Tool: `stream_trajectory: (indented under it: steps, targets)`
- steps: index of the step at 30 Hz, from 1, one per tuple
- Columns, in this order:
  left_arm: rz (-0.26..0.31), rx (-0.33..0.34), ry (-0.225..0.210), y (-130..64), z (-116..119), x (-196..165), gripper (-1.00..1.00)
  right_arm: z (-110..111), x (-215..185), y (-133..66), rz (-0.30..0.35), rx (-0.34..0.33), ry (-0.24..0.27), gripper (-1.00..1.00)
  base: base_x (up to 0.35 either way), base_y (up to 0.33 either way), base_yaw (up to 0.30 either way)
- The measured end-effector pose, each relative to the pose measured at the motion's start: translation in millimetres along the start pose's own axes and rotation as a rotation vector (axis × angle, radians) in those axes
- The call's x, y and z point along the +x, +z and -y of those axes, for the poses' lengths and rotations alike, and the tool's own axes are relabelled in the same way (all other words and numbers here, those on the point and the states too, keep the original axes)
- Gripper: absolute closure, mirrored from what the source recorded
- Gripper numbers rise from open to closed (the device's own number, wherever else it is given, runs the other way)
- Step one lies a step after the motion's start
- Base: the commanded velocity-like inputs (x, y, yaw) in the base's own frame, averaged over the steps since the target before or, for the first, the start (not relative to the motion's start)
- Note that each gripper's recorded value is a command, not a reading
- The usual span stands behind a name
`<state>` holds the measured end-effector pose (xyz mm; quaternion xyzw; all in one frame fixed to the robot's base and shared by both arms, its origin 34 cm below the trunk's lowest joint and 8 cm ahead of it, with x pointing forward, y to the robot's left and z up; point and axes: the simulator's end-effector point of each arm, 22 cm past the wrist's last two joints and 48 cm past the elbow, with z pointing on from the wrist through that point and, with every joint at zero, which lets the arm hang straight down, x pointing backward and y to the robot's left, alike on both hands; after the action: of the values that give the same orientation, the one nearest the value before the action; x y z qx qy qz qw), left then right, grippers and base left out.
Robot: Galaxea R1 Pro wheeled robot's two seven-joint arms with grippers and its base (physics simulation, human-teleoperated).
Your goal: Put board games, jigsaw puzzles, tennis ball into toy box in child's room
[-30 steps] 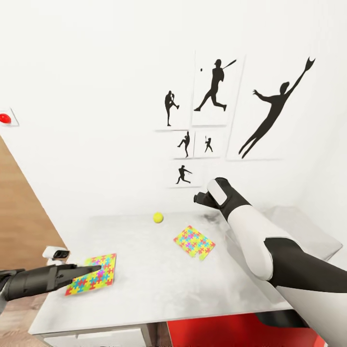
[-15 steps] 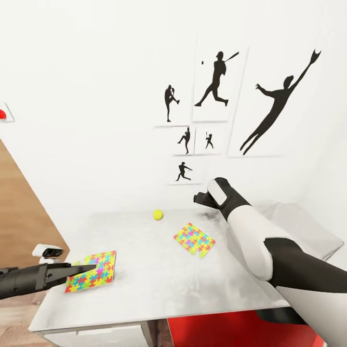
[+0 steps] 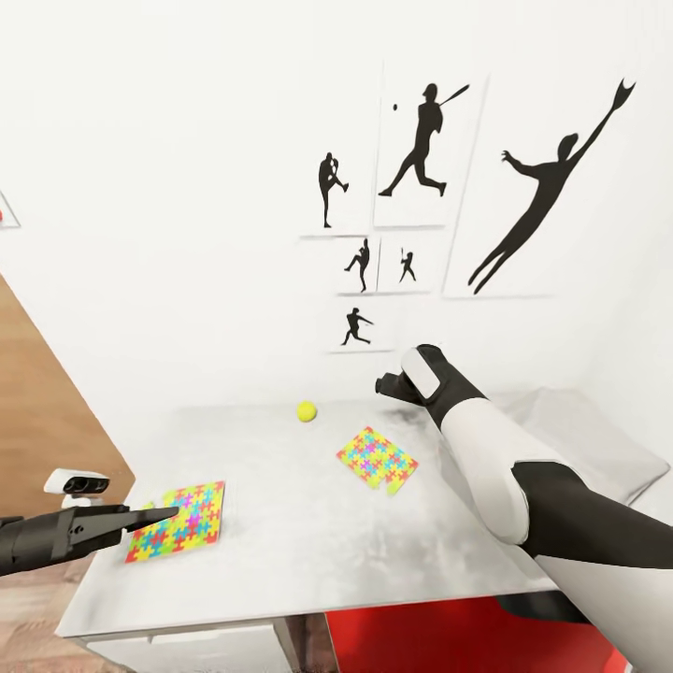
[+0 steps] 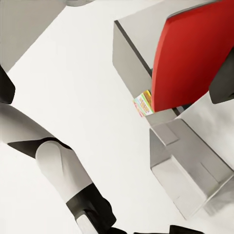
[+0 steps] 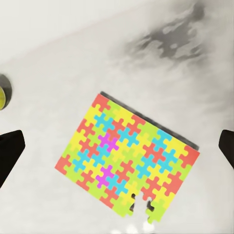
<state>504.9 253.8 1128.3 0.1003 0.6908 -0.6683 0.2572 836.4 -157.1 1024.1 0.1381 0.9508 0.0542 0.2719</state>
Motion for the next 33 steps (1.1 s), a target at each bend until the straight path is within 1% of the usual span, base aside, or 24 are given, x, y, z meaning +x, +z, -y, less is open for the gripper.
stream_trajectory:
  steps: [6,12,16,33]
  targets:
    - [-0.001,-0.002,-0.009,0.0,-3.8,0.8,-1.0,1.2,3.4,6.0,-0.009,0.003,-0.001,-1.0,0.0,0.0,0.0]
    - [-0.001,-0.004,-0.019,0.2,-7.7,1.7,-1.0,2.1,4.6,11.1,-0.006,0.019,-0.03,-1.0,0.0,0.0,0.0]
    - [-0.002,-0.005,-0.025,0.3,-10.3,2.3,-1.0,2.8,6.2,14.8,-0.008,0.026,-0.041,-1.0,0.0,0.0,0.0]
    - [-0.004,-0.011,-0.052,0.7,-21.4,5.1,-1.0,6.1,13.5,31.5,-0.021,0.035,-0.04,-1.0,0.0,0.0,0.0]
